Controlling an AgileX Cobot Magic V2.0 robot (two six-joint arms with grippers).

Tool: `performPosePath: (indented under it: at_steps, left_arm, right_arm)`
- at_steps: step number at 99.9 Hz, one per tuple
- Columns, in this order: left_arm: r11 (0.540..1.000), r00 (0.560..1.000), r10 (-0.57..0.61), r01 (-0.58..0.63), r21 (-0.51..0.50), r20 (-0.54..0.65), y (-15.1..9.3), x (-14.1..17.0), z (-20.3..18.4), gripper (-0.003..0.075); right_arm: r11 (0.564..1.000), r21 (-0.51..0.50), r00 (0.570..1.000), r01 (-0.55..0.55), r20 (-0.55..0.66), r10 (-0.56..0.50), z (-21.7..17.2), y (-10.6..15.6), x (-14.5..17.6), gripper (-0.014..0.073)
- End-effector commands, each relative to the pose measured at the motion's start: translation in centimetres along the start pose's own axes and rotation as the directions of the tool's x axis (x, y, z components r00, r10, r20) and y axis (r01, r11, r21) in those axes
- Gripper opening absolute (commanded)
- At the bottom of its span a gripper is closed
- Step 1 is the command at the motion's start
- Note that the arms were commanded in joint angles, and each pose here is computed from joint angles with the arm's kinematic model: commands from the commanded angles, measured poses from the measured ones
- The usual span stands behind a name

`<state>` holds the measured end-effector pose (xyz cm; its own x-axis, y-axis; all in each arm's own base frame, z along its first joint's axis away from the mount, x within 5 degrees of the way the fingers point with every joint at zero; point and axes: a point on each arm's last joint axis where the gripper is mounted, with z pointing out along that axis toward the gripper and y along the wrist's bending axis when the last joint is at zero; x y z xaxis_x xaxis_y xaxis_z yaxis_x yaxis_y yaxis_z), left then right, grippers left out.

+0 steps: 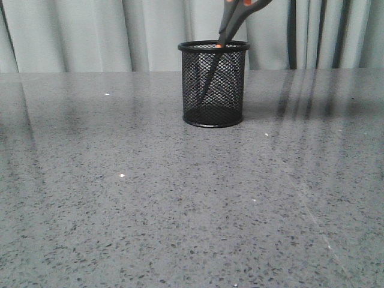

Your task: Put scissors into bucket

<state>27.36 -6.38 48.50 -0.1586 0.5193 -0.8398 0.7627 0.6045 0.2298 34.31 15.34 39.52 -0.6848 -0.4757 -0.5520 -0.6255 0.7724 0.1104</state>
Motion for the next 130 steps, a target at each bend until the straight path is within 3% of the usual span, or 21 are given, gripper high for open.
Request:
performPosePath:
  at_steps: [1, 19, 38, 60, 80, 95, 130]
  left_arm:
    - [0.999, 0.994, 0.008, -0.003, -0.046, 0.113, -0.6, -1.9, -2.0, 0.0410]
    - [0.999, 0.994, 0.008, -0.003, -0.046, 0.113, -0.6, -1.9, -2.0, 0.0410]
    - [0.999, 0.994, 0.008, -0.003, -0.046, 0.113, -0.6, -1.9, -2.0, 0.0410]
    - [0.999, 0.994, 0.008, -0.003, -0.046, 0.113, -0.6, -1.9, -2.0, 0.0410]
    - [0.999, 0.994, 0.008, -0.003, -0.046, 0.113, -0.6, -1.9, -2.0, 0.0410]
    - [0.999, 0.994, 0.008, -0.003, -0.046, 0.113, -0.6, -1.9, -2.0, 0.0410]
    - [0.999, 0.994, 0.009, -0.004, -0.048, 0.110, -0.6, -1.8, -2.0, 0.0410]
  right_arm:
    - [1.000, -0.001, 0.999, 0.019, 0.044, -0.019, -2.7, 0.9, 0.0, -0.0043]
    - [1.000, -0.001, 0.999, 0.019, 0.044, -0.019, -2.7, 0.9, 0.0, -0.0032]
    - [1.000, -0.001, 0.999, 0.019, 0.044, -0.019, -2.7, 0.9, 0.0, 0.0079]
    - [1.000, -0.001, 0.999, 0.019, 0.044, -0.019, -2.7, 0.9, 0.0, 0.0090]
    - [1.000, -0.001, 0.999, 0.019, 0.044, -0.019, -2.7, 0.9, 0.0, 0.0235]
    - [0.999, 0.025, 0.999, 0.028, 0.045, -0.029, -2.9, 0.7, -0.1, 0.0242]
    - [0.994, 0.110, 0.966, 0.024, 0.254, -0.051, -10.6, 1.7, -0.8, 0.0237]
